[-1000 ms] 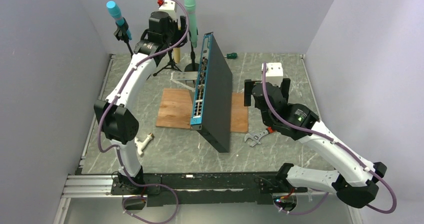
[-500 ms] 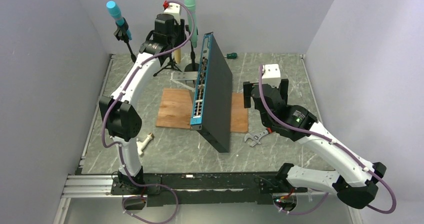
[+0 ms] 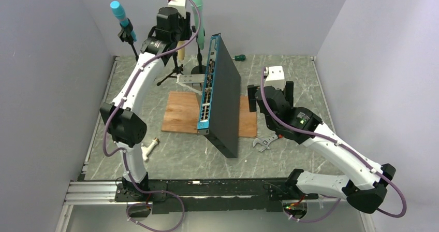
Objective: Remove the microphone from the stand
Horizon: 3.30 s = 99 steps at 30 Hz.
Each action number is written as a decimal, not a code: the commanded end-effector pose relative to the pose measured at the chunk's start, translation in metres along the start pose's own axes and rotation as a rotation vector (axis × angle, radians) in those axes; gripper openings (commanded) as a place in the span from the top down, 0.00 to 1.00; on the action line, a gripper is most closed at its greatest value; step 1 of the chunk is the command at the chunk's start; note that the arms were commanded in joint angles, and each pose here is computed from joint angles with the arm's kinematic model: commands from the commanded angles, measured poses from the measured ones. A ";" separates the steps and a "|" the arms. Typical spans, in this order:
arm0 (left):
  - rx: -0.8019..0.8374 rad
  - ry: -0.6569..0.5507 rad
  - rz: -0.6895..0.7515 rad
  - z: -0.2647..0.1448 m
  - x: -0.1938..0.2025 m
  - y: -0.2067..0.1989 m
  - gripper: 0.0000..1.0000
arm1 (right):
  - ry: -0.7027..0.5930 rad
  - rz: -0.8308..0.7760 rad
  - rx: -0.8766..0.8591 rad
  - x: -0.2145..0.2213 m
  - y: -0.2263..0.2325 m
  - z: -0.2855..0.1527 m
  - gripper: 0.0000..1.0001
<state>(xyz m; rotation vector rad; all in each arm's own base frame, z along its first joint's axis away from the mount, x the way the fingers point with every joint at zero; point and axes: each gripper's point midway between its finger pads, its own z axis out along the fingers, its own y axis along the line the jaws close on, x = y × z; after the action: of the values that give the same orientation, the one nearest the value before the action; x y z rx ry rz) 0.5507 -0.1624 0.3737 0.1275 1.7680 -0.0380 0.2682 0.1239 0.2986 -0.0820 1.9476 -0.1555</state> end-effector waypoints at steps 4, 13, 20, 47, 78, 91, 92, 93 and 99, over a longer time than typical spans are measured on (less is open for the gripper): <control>-0.028 -0.302 -0.029 -0.073 -0.112 0.020 1.00 | -0.017 0.011 -0.030 -0.008 0.010 0.004 0.00; -0.091 -0.180 0.023 -0.057 -0.036 0.027 1.00 | -0.001 -0.006 -0.022 -0.001 0.010 0.006 0.00; -0.070 -0.130 0.021 -0.057 -0.006 0.024 1.00 | -0.001 -0.005 -0.035 -0.002 0.015 0.008 0.00; -0.053 -0.076 -0.137 -0.073 -0.010 0.025 0.10 | 0.021 -0.040 -0.048 0.004 0.024 0.014 0.00; -0.092 -0.110 -0.055 -0.071 -0.050 0.034 0.97 | 0.009 -0.012 -0.099 0.005 0.034 0.015 0.00; 0.043 -0.501 -0.173 -0.196 -0.191 0.044 1.00 | -0.081 0.119 -0.086 -0.026 0.026 0.006 0.00; 0.055 -0.519 -0.184 -0.207 -0.194 0.044 1.00 | -0.095 0.136 -0.086 -0.030 0.024 0.004 0.00; 0.066 -0.545 -0.199 -0.222 -0.199 0.047 1.00 | -0.106 0.145 -0.090 -0.033 0.023 0.002 0.00; 0.184 -0.626 -0.303 -0.303 -0.198 0.049 1.00 | -0.180 0.191 -0.138 -0.053 0.020 -0.009 0.00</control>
<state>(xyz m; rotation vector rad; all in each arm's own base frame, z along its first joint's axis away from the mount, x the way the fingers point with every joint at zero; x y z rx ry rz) 0.3596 -0.1020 0.5911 -0.0133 1.2976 -0.2578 0.2785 0.1516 0.3130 -0.0608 1.8798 0.0191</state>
